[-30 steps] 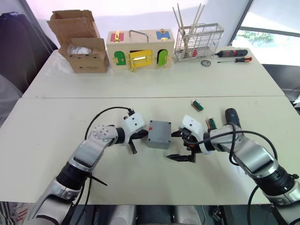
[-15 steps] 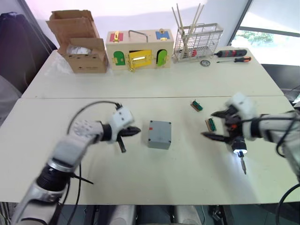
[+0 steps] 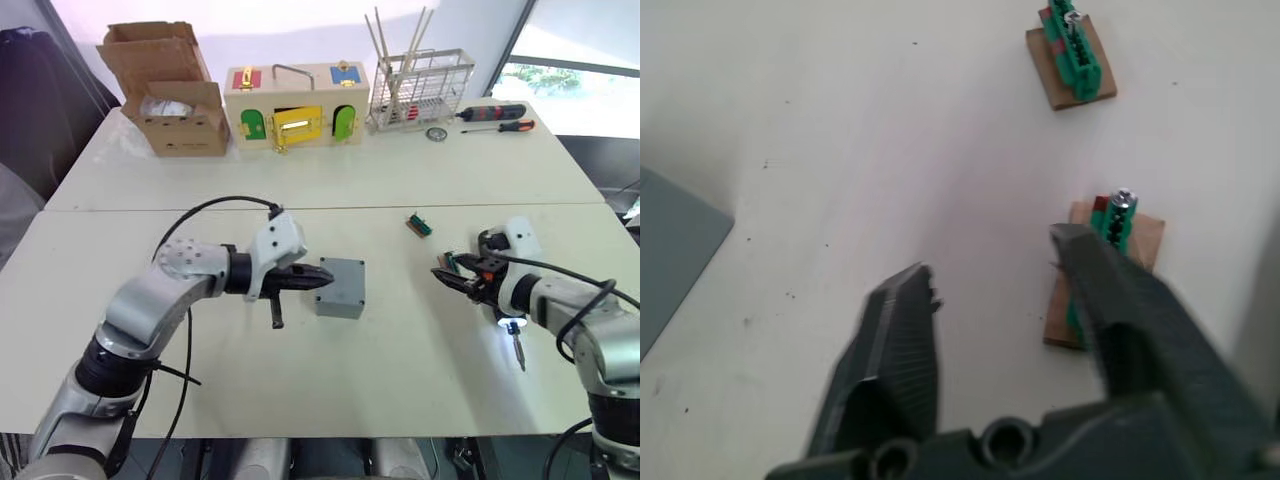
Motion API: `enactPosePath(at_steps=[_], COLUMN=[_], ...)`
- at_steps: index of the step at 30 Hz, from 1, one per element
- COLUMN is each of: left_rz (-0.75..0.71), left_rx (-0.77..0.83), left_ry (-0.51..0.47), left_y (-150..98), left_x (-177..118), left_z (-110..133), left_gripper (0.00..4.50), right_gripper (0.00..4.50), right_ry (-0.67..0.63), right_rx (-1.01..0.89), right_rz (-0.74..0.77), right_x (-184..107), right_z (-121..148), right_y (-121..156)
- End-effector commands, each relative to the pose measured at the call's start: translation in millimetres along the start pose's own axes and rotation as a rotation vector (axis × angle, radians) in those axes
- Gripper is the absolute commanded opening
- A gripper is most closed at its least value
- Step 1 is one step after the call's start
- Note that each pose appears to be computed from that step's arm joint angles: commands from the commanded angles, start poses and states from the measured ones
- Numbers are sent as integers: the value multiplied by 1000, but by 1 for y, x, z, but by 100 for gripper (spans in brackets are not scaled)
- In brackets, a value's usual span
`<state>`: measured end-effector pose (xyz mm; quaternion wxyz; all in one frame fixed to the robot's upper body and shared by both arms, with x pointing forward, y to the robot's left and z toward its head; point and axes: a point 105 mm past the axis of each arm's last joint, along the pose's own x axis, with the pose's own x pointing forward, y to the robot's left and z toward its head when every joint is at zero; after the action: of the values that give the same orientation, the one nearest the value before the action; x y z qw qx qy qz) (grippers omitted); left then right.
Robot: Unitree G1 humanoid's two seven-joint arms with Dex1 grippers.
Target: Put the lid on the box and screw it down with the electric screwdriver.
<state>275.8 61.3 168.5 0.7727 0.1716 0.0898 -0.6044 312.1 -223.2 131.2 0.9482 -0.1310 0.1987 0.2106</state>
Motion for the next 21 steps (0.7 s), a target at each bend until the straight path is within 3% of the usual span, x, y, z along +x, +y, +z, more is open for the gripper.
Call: enactPosePath(at_steps=[1, 21], left_rz=[12, 35], left_rx=[39, 52], left_ry=[-16, -6], left_y=[2, -2], left_x=[-1, 5], left_z=[7, 2], left_gripper=[0, 0], right_gripper=[200, 200], right_ry=[-45, 36], right_rx=[-21, -64], right_rz=[-81, -125], right_x=[0, 15], right_z=[13, 14], right_y=[-14, -20])
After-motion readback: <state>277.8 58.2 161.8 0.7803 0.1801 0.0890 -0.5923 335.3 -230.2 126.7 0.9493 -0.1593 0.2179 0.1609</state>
